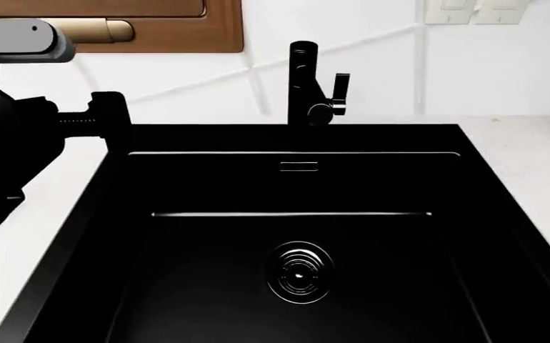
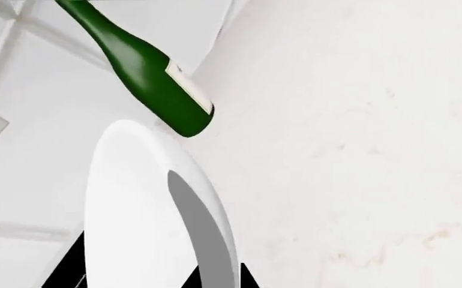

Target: Pick the cup and bowl from the sink and place them on the counter for drying.

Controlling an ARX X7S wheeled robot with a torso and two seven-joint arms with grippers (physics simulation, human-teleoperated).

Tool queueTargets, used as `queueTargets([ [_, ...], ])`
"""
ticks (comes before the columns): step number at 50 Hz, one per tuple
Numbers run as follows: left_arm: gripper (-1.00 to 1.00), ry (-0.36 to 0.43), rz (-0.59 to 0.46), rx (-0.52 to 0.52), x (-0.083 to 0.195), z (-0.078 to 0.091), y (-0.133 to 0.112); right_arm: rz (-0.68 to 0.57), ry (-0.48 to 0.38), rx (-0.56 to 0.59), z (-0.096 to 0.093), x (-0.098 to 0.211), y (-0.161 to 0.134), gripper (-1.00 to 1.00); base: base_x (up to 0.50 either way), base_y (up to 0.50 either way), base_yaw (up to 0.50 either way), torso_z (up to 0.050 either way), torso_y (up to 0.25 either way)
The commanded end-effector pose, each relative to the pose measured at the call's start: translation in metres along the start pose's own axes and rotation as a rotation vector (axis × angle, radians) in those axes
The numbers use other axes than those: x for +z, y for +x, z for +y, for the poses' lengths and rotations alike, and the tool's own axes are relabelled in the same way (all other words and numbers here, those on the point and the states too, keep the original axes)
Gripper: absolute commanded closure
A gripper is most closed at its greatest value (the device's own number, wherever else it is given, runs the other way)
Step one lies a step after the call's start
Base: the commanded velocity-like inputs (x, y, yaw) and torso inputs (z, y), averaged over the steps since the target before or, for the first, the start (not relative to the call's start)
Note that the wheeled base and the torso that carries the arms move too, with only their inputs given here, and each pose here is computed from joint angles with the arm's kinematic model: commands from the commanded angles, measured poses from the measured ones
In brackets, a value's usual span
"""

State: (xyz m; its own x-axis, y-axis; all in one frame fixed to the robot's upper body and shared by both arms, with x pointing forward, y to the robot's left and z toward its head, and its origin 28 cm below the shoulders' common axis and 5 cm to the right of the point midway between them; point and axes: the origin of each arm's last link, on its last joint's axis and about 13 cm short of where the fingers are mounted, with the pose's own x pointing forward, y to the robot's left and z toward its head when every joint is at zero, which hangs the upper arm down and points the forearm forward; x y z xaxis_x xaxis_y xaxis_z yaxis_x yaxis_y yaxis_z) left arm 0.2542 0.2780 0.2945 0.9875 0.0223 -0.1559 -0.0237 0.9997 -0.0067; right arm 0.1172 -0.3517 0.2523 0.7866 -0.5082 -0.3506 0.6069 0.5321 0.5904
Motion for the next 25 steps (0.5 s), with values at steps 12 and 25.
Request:
queueTargets([
  [12, -1.0, 0.013, -0.005, 0.019, 0.005, 0.0, -0.004, 0.051, 0.076, -0.059, -0.038, -0.034, 0.022, 1.0, 0.0, 0.0, 0.0, 0.0, 0.0],
  [25, -1.0, 0.016, -0.011, 0.028, 0.008, 0.001, -0.01, 0.055, 0.118, -0.116, -0.069, -0.046, 0.024, 1.0, 0.0, 0.0, 0.0, 0.0, 0.0],
])
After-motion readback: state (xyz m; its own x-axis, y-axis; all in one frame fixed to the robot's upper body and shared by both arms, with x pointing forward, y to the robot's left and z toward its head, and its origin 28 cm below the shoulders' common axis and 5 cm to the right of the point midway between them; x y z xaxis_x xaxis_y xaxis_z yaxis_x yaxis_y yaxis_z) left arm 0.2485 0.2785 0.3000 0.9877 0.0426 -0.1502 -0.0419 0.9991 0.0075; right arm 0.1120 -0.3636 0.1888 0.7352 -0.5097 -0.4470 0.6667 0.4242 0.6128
